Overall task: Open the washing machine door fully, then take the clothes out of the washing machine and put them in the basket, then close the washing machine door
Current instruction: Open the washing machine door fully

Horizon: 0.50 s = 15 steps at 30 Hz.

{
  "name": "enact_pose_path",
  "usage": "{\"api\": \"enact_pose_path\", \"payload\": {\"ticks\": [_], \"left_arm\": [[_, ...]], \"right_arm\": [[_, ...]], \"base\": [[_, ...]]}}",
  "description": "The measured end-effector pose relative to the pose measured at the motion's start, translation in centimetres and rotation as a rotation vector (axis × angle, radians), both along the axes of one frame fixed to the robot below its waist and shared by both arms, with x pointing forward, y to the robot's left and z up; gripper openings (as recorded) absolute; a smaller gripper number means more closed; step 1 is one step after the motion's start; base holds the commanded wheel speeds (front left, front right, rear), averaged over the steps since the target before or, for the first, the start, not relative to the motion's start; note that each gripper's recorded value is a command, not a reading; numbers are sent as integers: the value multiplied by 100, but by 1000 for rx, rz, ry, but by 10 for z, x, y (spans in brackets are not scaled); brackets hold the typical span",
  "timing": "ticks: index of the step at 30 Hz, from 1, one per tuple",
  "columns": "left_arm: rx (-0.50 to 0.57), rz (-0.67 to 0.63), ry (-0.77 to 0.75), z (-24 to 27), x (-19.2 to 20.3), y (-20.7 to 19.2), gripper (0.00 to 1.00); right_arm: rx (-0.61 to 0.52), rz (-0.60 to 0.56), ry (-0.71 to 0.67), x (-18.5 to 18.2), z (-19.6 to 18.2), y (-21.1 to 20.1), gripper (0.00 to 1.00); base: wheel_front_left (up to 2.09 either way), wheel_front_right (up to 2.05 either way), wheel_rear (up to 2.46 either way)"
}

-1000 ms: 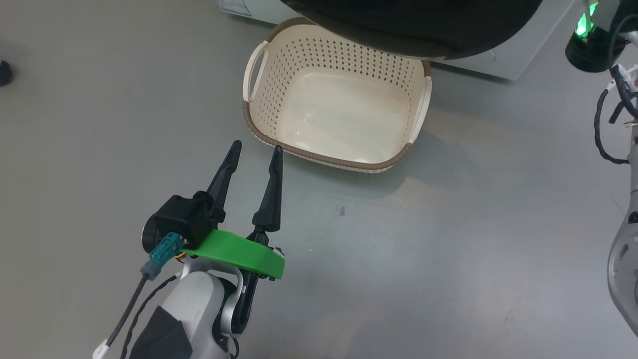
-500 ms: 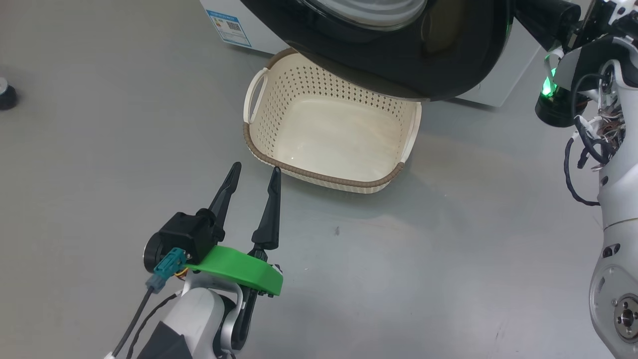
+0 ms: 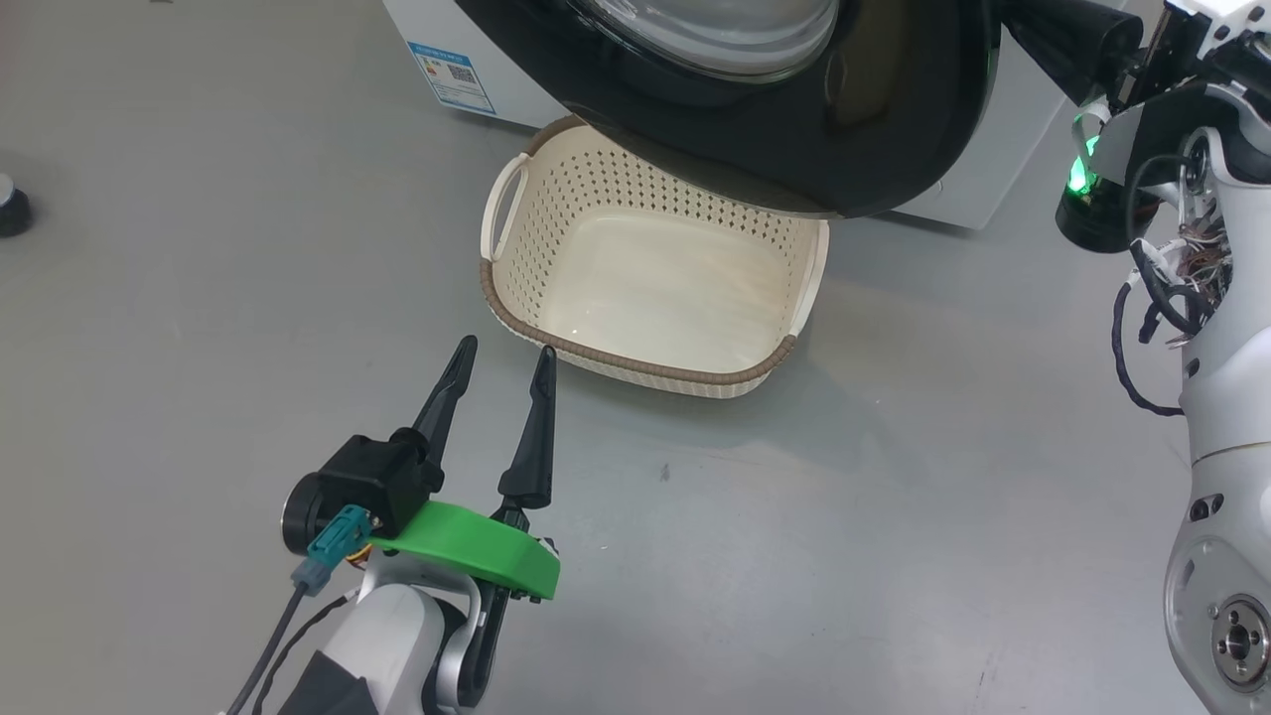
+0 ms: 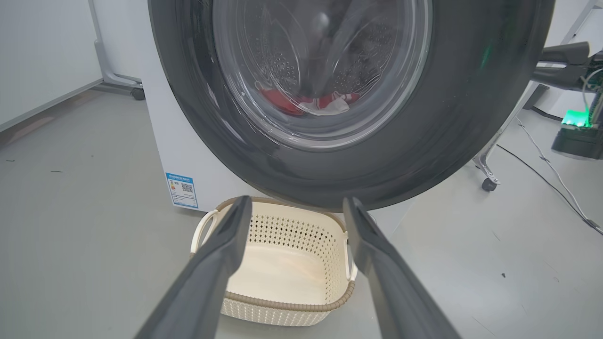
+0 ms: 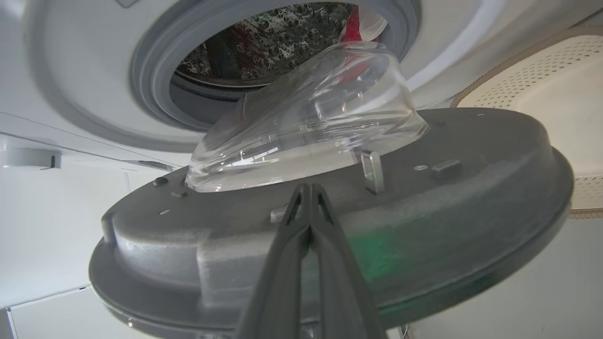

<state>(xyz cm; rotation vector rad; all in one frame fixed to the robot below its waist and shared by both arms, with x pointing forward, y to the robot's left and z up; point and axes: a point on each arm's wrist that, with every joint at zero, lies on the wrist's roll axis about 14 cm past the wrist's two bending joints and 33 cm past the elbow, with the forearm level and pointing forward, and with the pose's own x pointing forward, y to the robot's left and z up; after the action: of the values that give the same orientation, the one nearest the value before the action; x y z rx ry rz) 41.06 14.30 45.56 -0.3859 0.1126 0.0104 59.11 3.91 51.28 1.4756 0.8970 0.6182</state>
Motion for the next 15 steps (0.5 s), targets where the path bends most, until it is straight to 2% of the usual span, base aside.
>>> {"api": "enact_pose_path", "payload": {"ticks": [5, 15], "left_arm": [[0, 3, -10, 4, -1, 1, 100], [5, 27, -32, 13, -10, 8, 100]], "right_arm": [[-25, -34, -100, 1, 11, -6, 0], [-411, -23, -371, -17, -5, -33, 0]], "base": [[0, 0, 0], [0, 0, 0]]}}
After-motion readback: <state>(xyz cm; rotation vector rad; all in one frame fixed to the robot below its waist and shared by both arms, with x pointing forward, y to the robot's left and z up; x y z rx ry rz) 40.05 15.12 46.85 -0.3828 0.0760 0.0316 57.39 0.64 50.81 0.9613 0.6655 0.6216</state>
